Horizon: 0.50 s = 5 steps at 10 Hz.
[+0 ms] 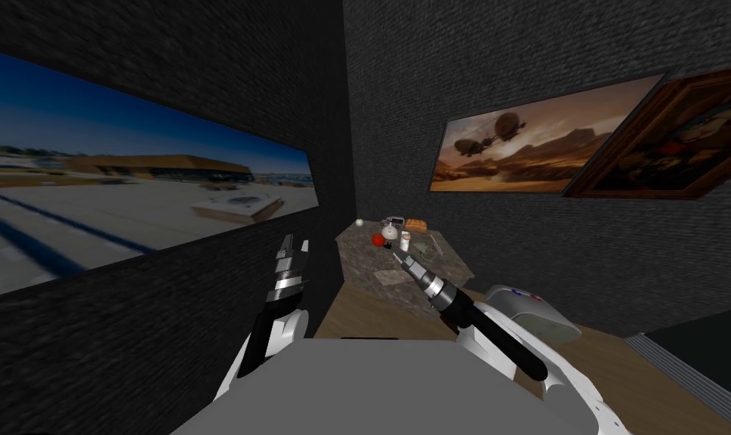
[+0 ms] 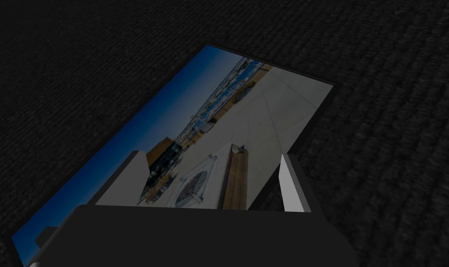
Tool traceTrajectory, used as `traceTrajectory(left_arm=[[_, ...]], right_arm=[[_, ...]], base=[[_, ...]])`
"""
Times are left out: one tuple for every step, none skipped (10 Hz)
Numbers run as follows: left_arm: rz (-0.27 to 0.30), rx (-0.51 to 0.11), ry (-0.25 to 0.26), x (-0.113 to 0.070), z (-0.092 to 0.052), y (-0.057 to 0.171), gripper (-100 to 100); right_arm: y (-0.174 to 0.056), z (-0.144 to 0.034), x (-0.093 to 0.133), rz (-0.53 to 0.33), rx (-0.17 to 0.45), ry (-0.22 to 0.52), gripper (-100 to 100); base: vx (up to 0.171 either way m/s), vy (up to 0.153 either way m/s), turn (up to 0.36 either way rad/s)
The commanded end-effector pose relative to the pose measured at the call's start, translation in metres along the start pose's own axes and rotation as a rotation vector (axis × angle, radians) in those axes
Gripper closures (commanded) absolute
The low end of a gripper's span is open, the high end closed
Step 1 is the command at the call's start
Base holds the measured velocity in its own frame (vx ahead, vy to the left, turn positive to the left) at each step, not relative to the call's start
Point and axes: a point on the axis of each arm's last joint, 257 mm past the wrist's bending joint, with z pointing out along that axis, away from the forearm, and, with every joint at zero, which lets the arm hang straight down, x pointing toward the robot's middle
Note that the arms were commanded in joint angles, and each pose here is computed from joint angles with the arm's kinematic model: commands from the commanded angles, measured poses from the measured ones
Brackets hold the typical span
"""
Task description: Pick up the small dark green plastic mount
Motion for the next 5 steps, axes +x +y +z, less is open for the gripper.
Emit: traceTrajectory(left_arm=[[0.000, 0.000, 0.000, 0.000, 0.000, 0.000, 0], [0.000, 0.000, 0.000, 0.000, 0.000, 0.000, 0], [0.000, 0.000, 0.000, 0.000, 0.000, 0.000, 0], [0.000, 0.000, 0.000, 0.000, 0.000, 0.000, 0], [0.000, 0.000, 0.000, 0.000, 0.000, 0.000, 0]], right_arm=[[-0.008, 0.001, 0.015, -0.027, 0.038, 0.062, -100], [-0.014, -0.001, 0.017, -0.040, 0.059, 0.080, -100], [-0.019, -0.001, 0.029, -0.058, 0.082, 0.124, -100], [-0.029, -0.005, 0.032, -0.078, 0.118, 0.151, -100], [-0.034, -0.008, 0.043, -0.100, 0.136, 0.197, -100]], base=[[-0.024, -0.005, 0.134], [-0.025, -0.016, 0.066], [-0.028, -0.021, 0.162], [-0.022, -0.020, 0.063], [-0.019, -0.018, 0.116]])
